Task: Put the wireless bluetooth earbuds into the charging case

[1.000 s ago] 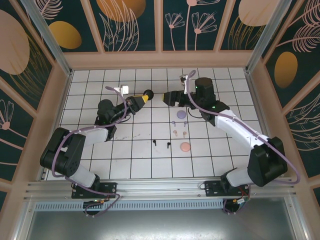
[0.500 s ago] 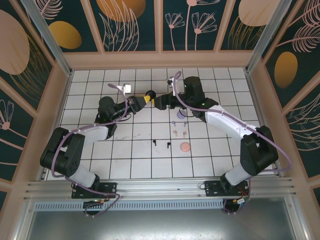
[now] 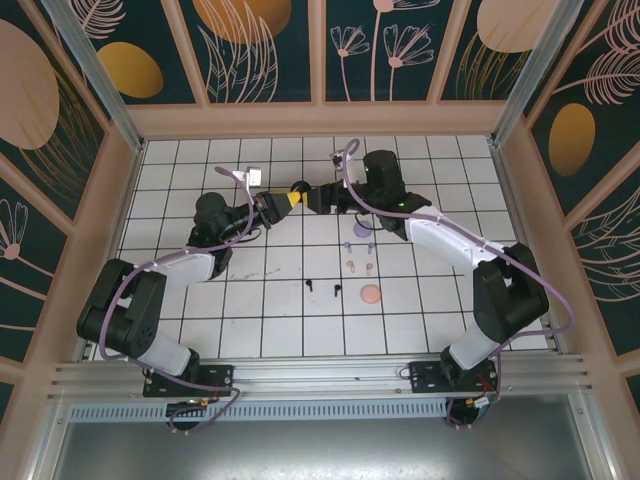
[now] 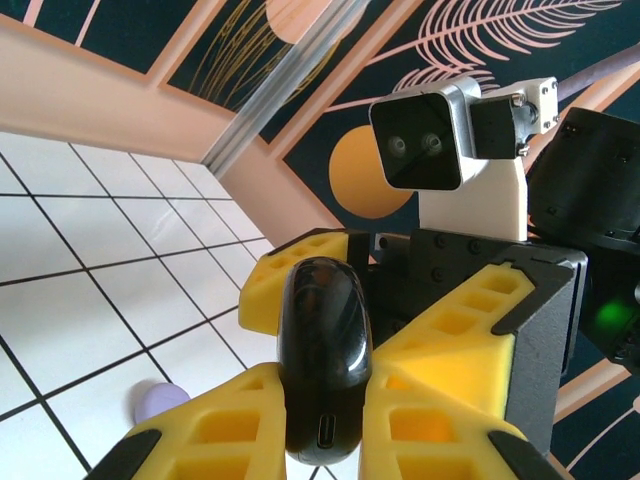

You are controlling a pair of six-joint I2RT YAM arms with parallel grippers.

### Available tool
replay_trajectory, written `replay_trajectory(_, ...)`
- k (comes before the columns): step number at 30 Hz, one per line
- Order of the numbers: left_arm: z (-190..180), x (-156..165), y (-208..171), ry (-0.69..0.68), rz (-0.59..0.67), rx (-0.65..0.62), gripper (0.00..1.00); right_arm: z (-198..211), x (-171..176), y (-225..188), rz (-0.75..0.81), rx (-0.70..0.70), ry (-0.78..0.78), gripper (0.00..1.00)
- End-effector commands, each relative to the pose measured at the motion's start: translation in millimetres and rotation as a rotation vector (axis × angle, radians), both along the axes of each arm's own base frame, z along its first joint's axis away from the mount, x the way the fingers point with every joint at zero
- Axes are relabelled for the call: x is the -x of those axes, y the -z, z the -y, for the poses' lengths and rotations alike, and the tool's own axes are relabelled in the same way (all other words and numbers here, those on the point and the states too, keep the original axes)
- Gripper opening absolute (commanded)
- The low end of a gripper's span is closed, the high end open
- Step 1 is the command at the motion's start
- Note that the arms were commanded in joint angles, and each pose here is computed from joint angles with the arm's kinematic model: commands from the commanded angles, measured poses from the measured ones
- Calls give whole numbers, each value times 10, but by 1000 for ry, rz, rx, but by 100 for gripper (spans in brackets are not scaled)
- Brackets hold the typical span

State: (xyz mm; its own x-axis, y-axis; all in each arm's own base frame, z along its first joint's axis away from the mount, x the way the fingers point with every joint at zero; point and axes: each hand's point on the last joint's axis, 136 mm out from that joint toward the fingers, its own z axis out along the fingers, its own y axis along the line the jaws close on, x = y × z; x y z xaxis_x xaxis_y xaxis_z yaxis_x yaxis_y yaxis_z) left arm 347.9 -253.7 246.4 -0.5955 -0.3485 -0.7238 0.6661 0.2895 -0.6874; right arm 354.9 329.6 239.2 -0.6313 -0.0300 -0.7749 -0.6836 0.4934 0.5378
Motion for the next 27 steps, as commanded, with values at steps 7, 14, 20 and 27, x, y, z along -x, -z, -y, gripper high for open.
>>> replay_trajectory(7,75,172,-280,63,92,15,0,185,-301,158,-40,-36,104,70)
replay_trajectory(14,65,193,-294,62,98,10,0,260,-254,205,-61,-29,112,68)
replay_trajectory(20,83,230,-297,84,101,7,0,377,114,-78,-39,-127,4,68)
replay_trajectory(27,117,291,-355,133,103,25,0,299,319,-365,-23,-215,-112,62)
